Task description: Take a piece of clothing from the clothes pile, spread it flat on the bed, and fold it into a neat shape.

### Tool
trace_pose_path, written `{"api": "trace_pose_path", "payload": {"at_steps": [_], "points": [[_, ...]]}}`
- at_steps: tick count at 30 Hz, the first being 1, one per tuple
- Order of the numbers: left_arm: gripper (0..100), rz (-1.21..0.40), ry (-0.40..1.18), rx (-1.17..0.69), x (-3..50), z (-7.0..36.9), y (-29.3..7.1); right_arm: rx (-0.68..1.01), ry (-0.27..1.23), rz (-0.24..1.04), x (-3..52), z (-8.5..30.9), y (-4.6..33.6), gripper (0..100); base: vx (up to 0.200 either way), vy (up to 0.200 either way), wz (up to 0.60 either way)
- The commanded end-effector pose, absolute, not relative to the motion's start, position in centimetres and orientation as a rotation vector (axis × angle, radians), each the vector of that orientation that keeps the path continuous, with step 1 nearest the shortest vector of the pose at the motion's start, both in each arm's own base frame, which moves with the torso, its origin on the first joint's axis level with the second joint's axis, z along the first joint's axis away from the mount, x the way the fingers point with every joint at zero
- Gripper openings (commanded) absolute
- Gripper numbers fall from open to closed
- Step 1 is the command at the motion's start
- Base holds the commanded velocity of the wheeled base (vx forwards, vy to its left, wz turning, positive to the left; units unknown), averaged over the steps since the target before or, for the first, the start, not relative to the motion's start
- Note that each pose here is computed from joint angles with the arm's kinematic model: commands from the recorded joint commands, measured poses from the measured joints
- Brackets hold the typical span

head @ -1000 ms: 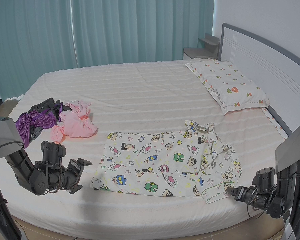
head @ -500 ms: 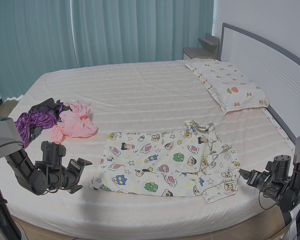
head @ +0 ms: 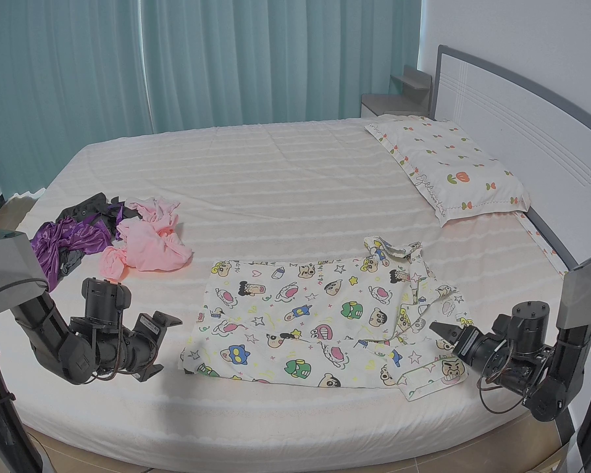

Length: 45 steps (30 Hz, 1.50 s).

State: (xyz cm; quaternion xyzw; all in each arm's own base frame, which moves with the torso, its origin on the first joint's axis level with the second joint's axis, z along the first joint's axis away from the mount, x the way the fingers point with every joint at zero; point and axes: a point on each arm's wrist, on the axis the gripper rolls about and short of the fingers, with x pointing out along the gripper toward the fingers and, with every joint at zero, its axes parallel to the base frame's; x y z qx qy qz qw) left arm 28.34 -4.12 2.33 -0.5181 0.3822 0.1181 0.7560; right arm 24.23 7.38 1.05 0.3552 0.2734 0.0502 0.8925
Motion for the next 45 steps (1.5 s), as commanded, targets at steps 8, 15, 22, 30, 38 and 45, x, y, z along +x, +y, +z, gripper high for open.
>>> {"api": "trace_pose_path", "payload": {"at_steps": [8,15,22,30,38,45], "points": [[100,0.252,0.853,-1.098,28.0,2.0,-4.5,0.772,0.616,0.040,28.1,-4.2,6.8,100,0.000,0.000,0.00],[100,0.169,0.854,-1.063,27.1,1.8,-4.6,0.782,0.593,0.036,28.4,-3.8,6.5,100,0.000,0.000,0.00],[100,0.005,0.758,-0.902,26.0,1.8,-4.8,0.857,0.513,0.065,27.3,0.1,6.1,100,0.000,0.000,0.00],[100,-0.147,0.734,-0.567,28.4,0.1,-4.9,0.905,0.581,0.131,25.1,1.3,6.0,100,0.000,0.000,0.00],[100,-0.306,0.791,-0.455,30.4,-1.1,-5.5,0.901,0.600,0.124,24.6,1.1,6.0,100,0.000,0.000,0.00],[100,-0.316,0.798,-0.444,31.3,-1.6,-5.7,0.890,0.614,0.138,24.3,1.1,6.5,100,0.000,0.000,0.00]]}}
